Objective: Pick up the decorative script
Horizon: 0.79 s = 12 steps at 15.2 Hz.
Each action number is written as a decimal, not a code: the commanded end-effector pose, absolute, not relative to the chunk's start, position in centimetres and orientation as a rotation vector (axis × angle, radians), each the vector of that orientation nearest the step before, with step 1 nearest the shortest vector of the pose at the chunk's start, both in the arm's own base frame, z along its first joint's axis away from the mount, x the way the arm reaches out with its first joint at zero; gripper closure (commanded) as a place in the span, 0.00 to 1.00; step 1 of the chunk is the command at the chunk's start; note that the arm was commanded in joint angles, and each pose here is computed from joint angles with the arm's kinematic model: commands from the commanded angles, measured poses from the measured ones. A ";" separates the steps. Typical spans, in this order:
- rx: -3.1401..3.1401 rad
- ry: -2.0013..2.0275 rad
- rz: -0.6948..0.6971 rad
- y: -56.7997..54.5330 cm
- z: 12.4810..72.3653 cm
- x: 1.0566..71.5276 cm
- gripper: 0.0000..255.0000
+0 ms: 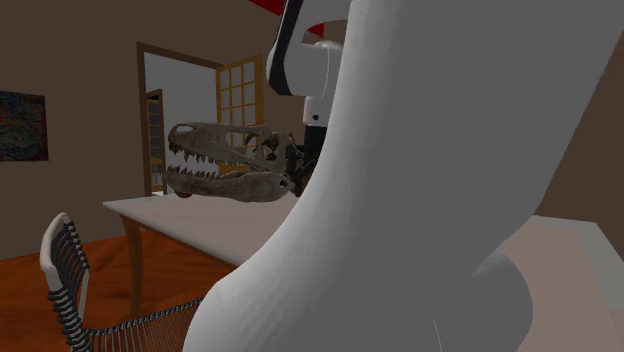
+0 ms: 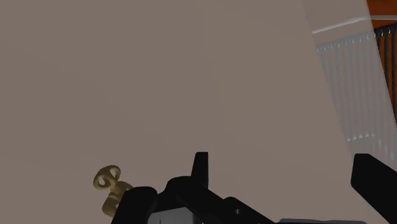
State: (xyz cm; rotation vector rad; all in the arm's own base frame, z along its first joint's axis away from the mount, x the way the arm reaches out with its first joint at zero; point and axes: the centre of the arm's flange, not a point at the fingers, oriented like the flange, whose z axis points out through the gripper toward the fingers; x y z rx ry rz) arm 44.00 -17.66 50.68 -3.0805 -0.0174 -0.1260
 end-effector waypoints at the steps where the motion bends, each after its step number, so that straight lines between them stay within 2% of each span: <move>1: -3.088 -0.047 -0.129 -19.5 49.8 45.7 0.00; 12: -3.114 -0.191 -0.141 -28.4 44.4 55.3 0.00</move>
